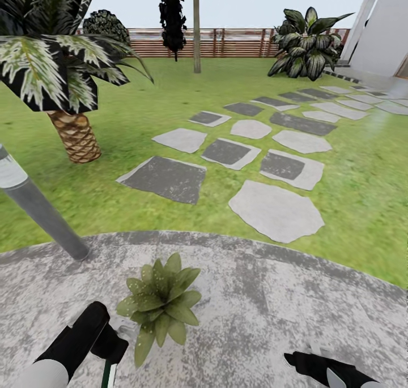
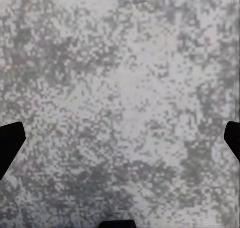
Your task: Pick up the pesticide atomizer in the garden and spray insectifuge to fully cover both potted plants in the garden.
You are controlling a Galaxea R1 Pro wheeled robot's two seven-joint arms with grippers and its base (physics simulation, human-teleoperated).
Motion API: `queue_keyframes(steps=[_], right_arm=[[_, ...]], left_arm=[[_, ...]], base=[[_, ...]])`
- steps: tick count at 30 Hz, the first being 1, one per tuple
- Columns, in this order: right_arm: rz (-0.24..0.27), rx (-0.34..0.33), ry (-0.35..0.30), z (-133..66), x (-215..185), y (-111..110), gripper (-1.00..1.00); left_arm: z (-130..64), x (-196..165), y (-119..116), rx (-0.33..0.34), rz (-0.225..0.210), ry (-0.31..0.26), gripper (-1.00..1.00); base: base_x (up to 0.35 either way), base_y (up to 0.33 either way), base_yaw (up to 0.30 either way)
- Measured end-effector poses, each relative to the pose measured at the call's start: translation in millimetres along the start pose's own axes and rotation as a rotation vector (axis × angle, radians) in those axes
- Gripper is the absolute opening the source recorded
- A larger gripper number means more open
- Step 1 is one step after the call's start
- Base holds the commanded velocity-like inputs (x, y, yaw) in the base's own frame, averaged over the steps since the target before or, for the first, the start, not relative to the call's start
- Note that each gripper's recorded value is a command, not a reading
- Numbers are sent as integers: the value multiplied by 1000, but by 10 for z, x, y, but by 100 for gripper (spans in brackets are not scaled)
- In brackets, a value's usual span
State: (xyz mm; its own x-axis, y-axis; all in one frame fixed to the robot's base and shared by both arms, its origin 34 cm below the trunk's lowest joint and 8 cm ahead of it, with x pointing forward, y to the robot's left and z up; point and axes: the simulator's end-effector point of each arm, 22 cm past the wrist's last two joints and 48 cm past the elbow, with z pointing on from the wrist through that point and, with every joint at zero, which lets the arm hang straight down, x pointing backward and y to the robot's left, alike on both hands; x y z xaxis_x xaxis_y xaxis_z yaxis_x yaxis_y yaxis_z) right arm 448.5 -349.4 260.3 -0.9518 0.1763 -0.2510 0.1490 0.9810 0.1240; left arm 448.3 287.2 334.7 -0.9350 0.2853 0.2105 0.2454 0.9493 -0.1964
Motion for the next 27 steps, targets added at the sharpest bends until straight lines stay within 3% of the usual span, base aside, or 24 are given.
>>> queue_keyframes(steps=[6,18,27], right_arm=[[0,0,0,2,2,0,100],[1,1,7,16,29,-5,100],[1,-2,10,23,43,0,100]], left_arm=[[3,4,0,0,-1,2,-100],[36,24,-14,6,-4,10,-100],[91,-30,-231,34,11,10,-100]], base=[[30,-158,25],[1,-4,244],[0,-8,136]])
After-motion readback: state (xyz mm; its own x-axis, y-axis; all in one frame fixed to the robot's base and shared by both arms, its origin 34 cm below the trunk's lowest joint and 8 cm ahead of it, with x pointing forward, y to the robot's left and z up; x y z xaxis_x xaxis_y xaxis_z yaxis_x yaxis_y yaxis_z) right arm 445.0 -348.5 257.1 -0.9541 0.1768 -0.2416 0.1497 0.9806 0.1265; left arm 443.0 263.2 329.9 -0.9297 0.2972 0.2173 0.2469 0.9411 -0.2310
